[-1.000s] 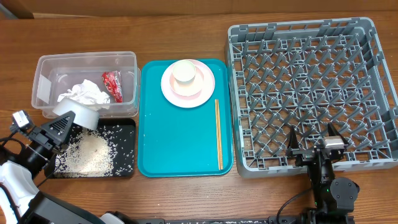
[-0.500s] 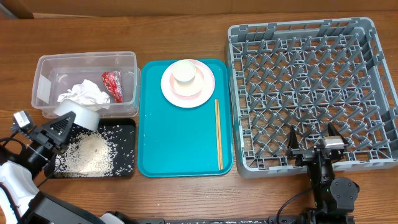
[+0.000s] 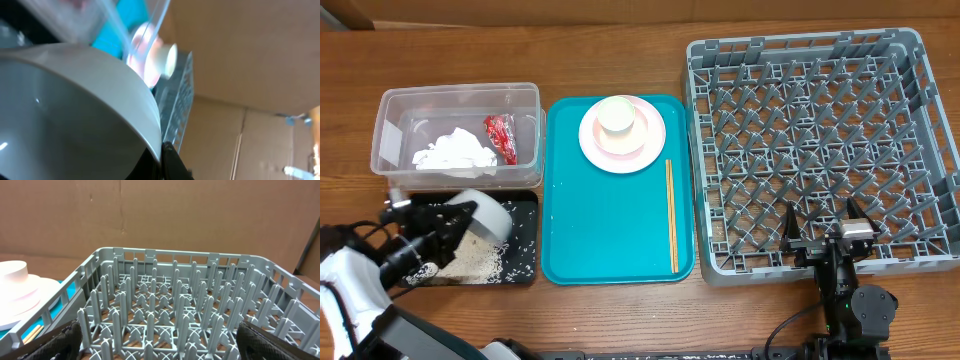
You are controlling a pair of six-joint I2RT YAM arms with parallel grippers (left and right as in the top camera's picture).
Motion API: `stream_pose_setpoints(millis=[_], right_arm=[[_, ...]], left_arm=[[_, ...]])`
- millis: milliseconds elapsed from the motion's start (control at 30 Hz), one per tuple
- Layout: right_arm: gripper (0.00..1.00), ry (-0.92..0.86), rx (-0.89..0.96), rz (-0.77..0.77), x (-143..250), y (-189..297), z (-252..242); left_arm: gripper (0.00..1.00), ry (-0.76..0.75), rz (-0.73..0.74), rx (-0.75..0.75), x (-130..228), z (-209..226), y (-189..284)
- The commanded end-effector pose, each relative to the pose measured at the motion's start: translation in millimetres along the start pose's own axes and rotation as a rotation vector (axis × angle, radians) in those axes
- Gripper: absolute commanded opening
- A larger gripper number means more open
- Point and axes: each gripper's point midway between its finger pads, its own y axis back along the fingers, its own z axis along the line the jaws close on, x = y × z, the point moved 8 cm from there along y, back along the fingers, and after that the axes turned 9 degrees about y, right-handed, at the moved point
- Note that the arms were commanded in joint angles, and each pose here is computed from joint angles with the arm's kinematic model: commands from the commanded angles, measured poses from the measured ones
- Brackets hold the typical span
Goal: Sort waste into correct bins and load items into the dishwasher
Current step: 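Tilt the bowl with the left gripper to pour rice onto the black tray, then carry the emptied white bowl right and lower it onto the teal tray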
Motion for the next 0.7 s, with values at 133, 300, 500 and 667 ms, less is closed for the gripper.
stream_pose_setpoints(millis=[133, 300, 500, 667], right_arm=[[1.0, 0.004, -0.005, -0.005, 2, 0, 1], [1.0, 0.004, -0.005, -0.005, 2, 0, 1], [1.0, 0.004, -0.005, -0.005, 2, 0, 1], [1.0, 0.004, -0.005, -0.005, 2, 0, 1]], left_arm=[[0.04, -0.178, 0.098, -0.15, 13, -36, -16], [0.04, -0.251, 0.158, -0.228, 26, -56, -36], [0.04, -0.302, 0.193, -0.381, 45, -69, -67], [0.04, -0.378, 0.226, -0.484, 72, -76, -103]])
